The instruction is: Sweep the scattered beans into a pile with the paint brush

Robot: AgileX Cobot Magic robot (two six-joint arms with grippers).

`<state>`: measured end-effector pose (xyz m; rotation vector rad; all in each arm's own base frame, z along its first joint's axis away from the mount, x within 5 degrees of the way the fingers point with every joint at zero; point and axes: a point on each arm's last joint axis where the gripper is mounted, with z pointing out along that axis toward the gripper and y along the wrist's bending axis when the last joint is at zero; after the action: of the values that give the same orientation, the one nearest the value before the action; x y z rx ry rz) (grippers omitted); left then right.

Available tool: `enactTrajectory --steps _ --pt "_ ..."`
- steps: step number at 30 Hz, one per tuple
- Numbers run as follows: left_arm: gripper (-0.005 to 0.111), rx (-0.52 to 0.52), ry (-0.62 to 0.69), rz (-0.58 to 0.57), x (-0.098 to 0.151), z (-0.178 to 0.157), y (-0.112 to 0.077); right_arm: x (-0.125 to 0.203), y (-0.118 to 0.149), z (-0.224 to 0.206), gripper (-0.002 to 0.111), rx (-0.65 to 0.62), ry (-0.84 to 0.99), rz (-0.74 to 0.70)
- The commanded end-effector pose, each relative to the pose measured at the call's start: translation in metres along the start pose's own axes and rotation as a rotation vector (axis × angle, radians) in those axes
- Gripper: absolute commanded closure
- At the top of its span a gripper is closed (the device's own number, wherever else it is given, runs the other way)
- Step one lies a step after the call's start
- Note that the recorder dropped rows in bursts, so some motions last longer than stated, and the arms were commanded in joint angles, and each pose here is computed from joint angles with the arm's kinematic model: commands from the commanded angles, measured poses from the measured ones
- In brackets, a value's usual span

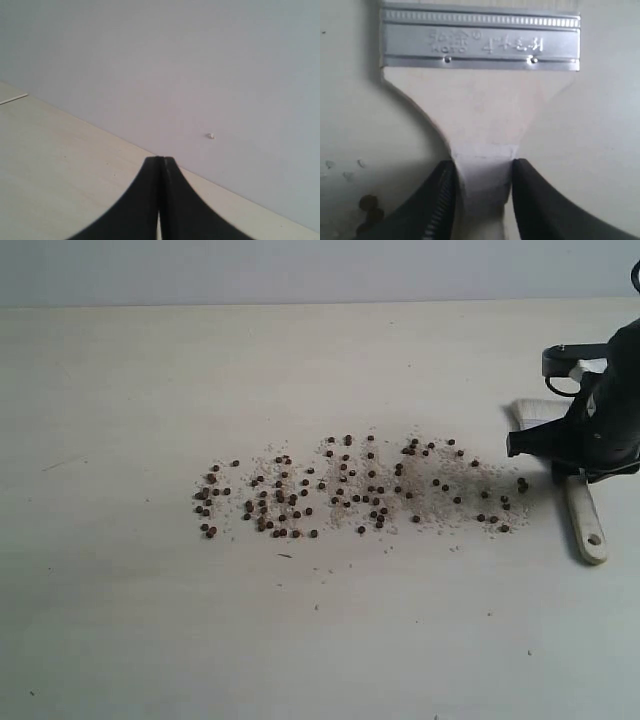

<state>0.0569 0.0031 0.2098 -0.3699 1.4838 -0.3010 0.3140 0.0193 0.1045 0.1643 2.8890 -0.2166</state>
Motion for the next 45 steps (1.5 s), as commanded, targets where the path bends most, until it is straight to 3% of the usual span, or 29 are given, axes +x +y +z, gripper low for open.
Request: enactTrajectory --steps 1,7,10,12,15,30,36,45 --pt "0.107 0.0 -0.005 -0.009 -0.0005 -0.0003 -0.0001 0.0125 -0.0012 0.0133 0.108 0.034 0.09 -0.04" --pt "0.107 0.0 -0.005 -0.009 -0.0005 -0.0003 -0.0001 0.0138 -0.0023 0.0131 0.107 0.046 0.105 -0.038" --pt "0.107 0.0 -0.005 -0.009 -0.0005 -0.0003 -0.0001 0.014 -0.0024 0.0131 0.094 0.048 0.107 -0.028" --pt "0.107 0.0 -0.005 -0.009 -0.0005 -0.0003 -0.0001 0.0158 -0.0036 0.0128 0.08 0.061 0.127 -0.023" --pt "0.107 0.0 -0.005 -0.009 -0.0005 -0.0003 -0.0001 0.0172 -0.0047 0.0125 0.071 0.072 0.142 -0.027" --pt "0.107 0.0 -0.005 -0.009 -0.0005 -0.0003 -0.0001 0.0104 0.0029 0.0138 0.07 -0.009 0.06 0.009" --pt "0.107 0.0 -0.005 -0.009 -0.0005 -0.0003 -0.0001 0.009 0.0034 0.0138 0.07 -0.018 0.045 -0.112" --pt "0.107 0.0 -0.005 -0.009 -0.0005 -0.0003 -0.0001 0.0104 0.0025 0.0138 0.067 -0.009 0.06 -0.108"
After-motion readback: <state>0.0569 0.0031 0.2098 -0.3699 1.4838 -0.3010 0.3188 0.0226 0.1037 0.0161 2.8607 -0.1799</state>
